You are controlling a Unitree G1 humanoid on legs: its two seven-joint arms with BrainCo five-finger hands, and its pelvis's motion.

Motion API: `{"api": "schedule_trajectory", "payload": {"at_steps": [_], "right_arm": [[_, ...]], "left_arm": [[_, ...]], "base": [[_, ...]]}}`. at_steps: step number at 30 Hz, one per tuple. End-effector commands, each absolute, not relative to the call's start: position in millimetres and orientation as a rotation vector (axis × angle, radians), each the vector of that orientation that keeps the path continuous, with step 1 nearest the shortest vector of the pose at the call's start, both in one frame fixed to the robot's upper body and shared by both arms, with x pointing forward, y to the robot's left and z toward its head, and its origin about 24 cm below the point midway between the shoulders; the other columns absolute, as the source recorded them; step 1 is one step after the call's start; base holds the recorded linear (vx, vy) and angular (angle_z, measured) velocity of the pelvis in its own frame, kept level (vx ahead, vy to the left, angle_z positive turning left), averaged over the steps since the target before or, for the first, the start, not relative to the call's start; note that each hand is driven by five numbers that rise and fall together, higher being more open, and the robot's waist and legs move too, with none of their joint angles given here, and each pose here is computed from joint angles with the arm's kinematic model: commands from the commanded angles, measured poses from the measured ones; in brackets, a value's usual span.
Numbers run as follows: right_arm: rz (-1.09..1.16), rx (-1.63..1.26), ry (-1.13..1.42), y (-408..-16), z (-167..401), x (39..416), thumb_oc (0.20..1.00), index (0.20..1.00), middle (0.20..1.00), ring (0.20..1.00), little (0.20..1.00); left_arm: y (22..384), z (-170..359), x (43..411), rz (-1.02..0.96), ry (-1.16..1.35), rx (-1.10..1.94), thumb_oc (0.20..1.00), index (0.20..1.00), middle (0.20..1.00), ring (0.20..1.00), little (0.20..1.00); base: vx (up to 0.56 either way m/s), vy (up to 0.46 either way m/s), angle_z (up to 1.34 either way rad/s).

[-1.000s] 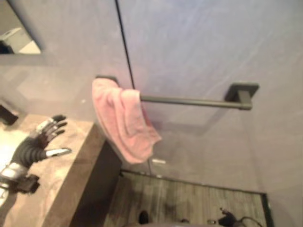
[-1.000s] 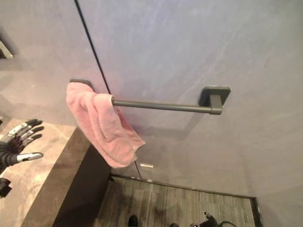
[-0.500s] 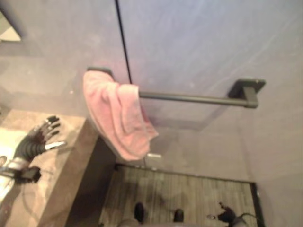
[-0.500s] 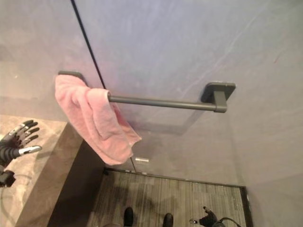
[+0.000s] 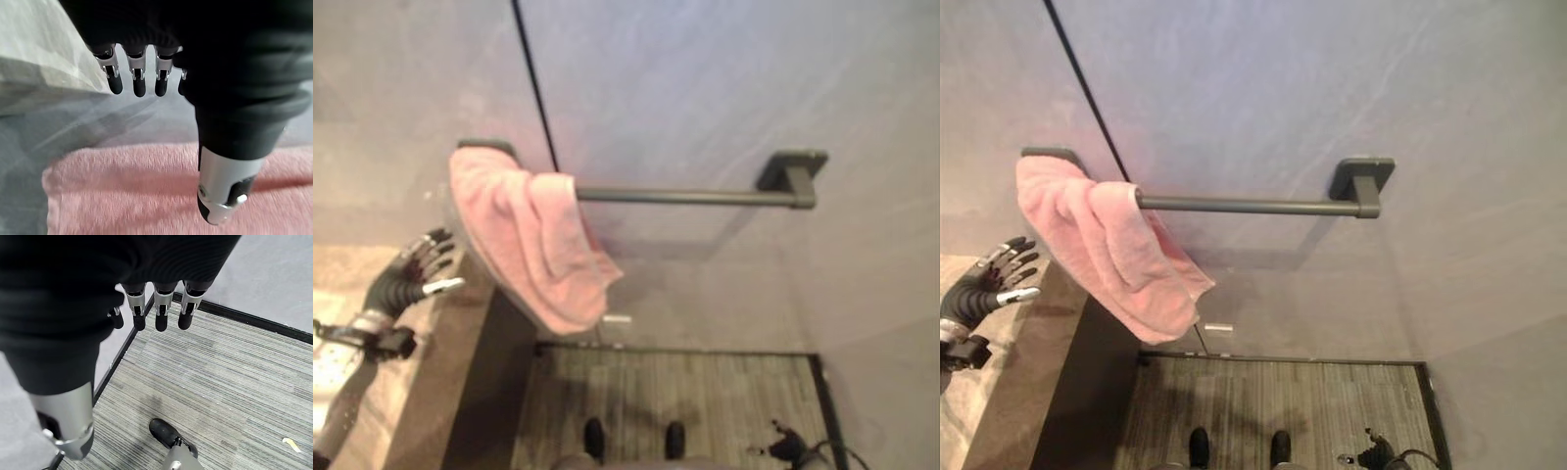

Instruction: Put brush and paste in cup on sink, flatten towel.

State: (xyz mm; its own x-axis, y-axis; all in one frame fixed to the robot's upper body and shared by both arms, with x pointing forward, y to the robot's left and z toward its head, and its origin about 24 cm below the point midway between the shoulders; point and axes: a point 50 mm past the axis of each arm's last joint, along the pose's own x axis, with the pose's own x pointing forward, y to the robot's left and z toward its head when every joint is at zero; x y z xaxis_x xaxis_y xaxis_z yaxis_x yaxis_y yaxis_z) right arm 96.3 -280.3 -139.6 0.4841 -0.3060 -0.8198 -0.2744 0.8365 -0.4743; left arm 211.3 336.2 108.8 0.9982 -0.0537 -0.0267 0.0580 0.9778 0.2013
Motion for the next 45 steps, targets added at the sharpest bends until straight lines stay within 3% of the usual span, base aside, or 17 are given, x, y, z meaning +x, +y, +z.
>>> {"api": "schedule_trajectory", "payload": {"at_steps": [1,3,4,5,6,24,25,26,45], "right_arm": [[0.004,-0.672,1.056,-284.8,-135.6,100.0,1.000,1.000,1.000,1.000,1.000],[0.003,-0.670,1.052,-284.7,-135.4,100.4,1.000,1.000,1.000,1.000,1.000],[-0.001,-0.672,1.052,-286.4,-134.8,99.8,1.000,1.000,1.000,1.000,1.000],[-0.001,-0.672,1.052,-286.4,-134.8,99.8,1.000,1.000,1.000,1.000,1.000],[-0.002,-0.673,1.054,-286.9,-134.9,99.0,1.000,1.000,1.000,1.000,1.000],[0.005,-0.708,1.038,-292.6,-131.1,98.8,1.000,1.000,1.000,1.000,1.000],[0.002,-0.706,1.047,-292.9,-131.8,97.2,1.000,1.000,1.000,1.000,1.000],[-0.001,-0.704,1.050,-293.2,-132.1,96.6,1.000,1.000,1.000,1.000,1.000],[0.002,-0.724,1.040,-296.5,-129.1,101.0,1.000,1.000,1.000,1.000,1.000]], "left_arm": [[336.1,136.2,218.4,-0.075,-0.092,0.240,1.000,1.000,1.000,1.000,1.000],[336.3,136.0,218.1,-0.075,-0.090,0.242,1.000,1.000,1.000,1.000,1.000],[336.6,136.1,217.6,-0.082,-0.084,0.246,0.677,0.677,0.677,0.677,0.677],[336.6,136.1,217.6,-0.082,-0.084,0.246,0.677,0.677,0.677,0.677,0.677],[336.7,135.7,217.1,-0.088,-0.081,0.242,0.200,0.200,0.200,0.200,0.200],[343.4,131.8,218.3,-0.038,-0.073,0.260,0.200,0.200,0.200,0.200,0.200],[344.3,133.6,218.2,-0.033,-0.076,0.273,0.426,0.426,0.426,0.426,0.426],[345.0,135.2,218.0,-0.028,-0.078,0.287,1.000,1.000,1.000,1.000,1.000],[330.8,143.4,237.6,-0.064,-0.130,0.303,1.000,1.000,1.000,1.000,1.000]], "base": [[0.02,-0.011,-0.06],[0.01,-0.006,-0.02],[0.00,0.000,0.00],[0.00,0.000,0.00],[0.00,0.000,0.00],[0.00,0.000,0.00],[0.00,0.000,0.00],[0.00,0.000,0.00],[0.00,0.000,0.00]]}}
